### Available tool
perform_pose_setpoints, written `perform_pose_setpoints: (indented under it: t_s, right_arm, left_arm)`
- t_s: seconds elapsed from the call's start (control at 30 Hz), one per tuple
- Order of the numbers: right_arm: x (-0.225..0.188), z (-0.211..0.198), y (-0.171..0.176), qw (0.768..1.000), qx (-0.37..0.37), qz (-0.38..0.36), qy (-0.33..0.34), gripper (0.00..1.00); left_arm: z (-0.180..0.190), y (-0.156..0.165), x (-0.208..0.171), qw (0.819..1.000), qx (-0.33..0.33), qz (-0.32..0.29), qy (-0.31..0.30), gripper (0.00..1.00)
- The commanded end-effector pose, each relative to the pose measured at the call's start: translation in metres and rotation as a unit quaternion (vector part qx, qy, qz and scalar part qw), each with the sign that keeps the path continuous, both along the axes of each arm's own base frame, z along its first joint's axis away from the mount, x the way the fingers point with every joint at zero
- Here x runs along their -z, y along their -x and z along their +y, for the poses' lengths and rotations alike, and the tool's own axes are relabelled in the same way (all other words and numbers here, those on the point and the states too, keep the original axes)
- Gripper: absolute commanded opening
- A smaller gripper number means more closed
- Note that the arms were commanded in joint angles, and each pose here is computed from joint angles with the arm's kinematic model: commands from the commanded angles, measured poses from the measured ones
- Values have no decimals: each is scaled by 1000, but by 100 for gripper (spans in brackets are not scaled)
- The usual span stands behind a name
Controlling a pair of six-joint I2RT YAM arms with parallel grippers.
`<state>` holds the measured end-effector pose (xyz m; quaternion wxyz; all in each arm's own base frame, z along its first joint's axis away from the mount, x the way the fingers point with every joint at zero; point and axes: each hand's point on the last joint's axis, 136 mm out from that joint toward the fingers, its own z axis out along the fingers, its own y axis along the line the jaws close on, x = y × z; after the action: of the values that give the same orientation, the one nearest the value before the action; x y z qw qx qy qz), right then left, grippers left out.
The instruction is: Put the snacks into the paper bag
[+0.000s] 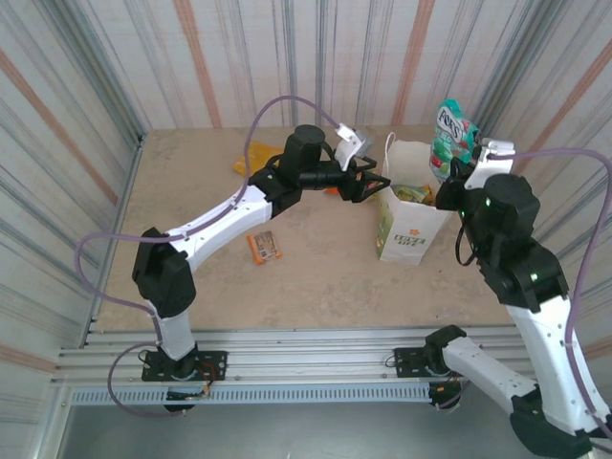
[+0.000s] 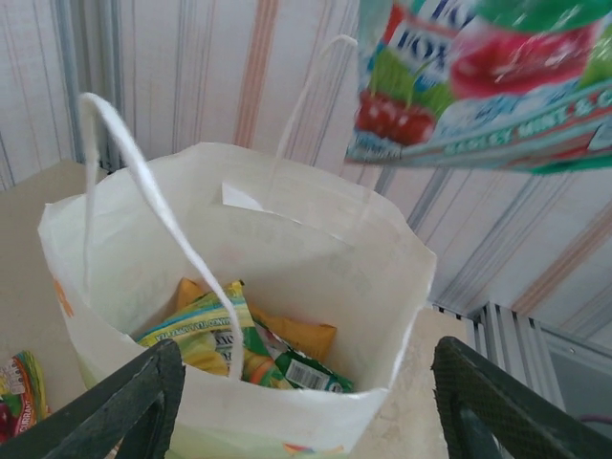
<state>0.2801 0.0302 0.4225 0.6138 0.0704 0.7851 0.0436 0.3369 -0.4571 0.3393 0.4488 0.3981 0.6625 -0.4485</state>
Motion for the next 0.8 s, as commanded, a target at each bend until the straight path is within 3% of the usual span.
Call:
perform_pose_setpoints:
  t_s: [0.0, 0.23, 0.3, 0.43, 0.5, 0.77]
  right_arm:
    - [2, 13, -9, 997, -52, 22, -62, 0]
    - [38, 8, -37, 986, -58, 121, -95, 0]
    - [45, 6, -39, 983, -52, 148, -93, 0]
    - [64, -4, -44, 975, -33, 206, -70, 0]
    - [73, -8, -46, 970, -23, 236, -58, 0]
    - [106, -25, -49, 942, 21, 336, -3, 0]
  left_arm:
    - [-7, -14, -12, 999, -25, 2, 24, 69]
    - [-25, -18, -18, 998, -5, 10, 61, 59]
    - [-28, -17, -20, 998, 5, 8, 66, 46]
    - [-28, -11, -27, 997, 20, 1, 79, 11]
    - [-27, -9, -28, 997, 24, -2, 80, 2]
    - [-19, 0, -31, 997, 26, -10, 77, 0]
